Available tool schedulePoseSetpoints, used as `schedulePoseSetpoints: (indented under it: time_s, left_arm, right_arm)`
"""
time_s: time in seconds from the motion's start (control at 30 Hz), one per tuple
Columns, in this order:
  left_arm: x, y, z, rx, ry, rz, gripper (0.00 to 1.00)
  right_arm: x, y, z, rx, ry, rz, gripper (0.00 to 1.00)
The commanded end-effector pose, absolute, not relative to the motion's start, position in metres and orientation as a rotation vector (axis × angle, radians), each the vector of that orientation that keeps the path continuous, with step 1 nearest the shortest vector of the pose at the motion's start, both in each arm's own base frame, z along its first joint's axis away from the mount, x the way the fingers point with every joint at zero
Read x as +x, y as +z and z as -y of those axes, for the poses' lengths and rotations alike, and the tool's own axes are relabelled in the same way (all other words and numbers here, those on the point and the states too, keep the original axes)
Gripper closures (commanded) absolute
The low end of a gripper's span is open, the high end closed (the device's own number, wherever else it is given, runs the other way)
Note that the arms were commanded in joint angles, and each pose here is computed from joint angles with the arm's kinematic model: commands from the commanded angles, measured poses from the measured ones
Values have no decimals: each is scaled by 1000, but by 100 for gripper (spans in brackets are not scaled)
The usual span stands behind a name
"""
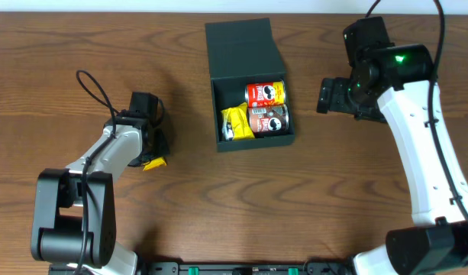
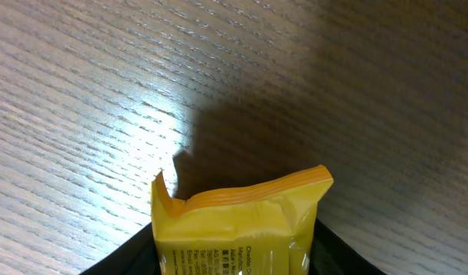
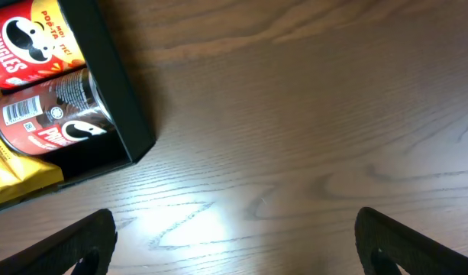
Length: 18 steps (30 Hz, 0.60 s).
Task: Pack container
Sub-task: 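Grasp the small yellow packet with the left gripper and lift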
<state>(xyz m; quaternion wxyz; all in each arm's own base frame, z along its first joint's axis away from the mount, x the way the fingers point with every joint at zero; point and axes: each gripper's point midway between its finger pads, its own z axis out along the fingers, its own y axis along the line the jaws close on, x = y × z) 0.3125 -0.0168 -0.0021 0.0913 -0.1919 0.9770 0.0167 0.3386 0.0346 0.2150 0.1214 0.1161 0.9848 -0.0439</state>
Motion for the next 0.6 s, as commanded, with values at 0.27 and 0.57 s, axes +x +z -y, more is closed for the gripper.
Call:
schedulePoseSetpoints:
  time_s: [0.27, 0.57]
  left_arm:
    - [325, 5, 19, -556, 40, -2888, 52]
    - [338, 24, 22, -537, 29, -2876, 53]
  right_arm:
    - [342, 218, -32, 345, -141, -2857, 1]
    - [344, 218, -33, 345, -136, -2847, 1]
